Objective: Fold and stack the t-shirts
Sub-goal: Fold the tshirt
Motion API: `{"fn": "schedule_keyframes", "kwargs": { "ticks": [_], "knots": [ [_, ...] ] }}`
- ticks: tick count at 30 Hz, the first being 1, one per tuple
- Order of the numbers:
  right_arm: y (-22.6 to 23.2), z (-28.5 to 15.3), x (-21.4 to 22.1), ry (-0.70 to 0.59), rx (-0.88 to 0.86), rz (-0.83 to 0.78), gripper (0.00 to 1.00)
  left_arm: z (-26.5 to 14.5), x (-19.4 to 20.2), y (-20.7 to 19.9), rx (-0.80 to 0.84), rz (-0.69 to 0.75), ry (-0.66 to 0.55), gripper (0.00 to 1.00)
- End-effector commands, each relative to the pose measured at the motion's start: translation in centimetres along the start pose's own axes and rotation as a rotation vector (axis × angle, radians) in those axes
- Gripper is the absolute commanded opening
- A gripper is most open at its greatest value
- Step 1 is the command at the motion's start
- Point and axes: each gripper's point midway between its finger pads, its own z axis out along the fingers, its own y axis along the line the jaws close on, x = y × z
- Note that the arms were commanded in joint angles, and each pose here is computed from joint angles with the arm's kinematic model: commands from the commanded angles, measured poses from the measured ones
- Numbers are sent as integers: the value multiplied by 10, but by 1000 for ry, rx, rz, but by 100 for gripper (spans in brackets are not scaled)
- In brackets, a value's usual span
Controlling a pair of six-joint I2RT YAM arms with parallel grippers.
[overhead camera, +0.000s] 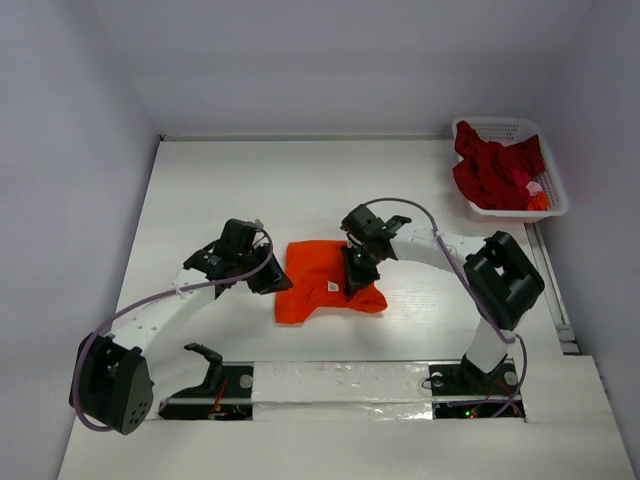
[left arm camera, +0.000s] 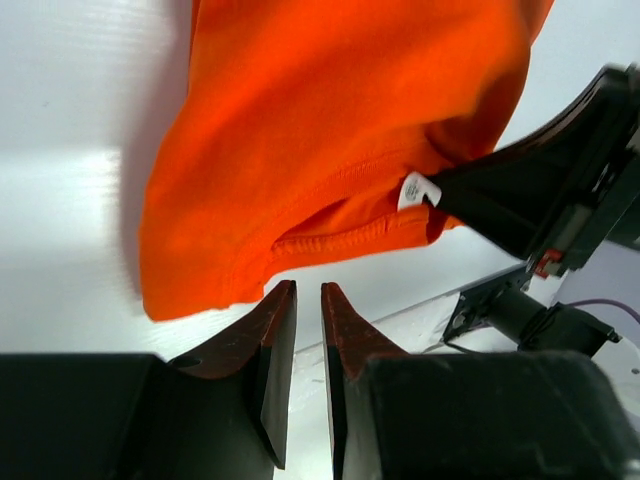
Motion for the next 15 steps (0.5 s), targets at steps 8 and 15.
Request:
{"fn": "schedule_keyframes", "kwargs": {
  "ticks": [8, 15],
  "knots": [
    [7, -46, 18, -78, -43, -15, 0, 26, -34, -29, 55, 27, -35, 13],
    [-9, -39, 42, -44, -30, 20, 0, 38, -43, -33, 46, 38, -21, 13]
  ]
}}
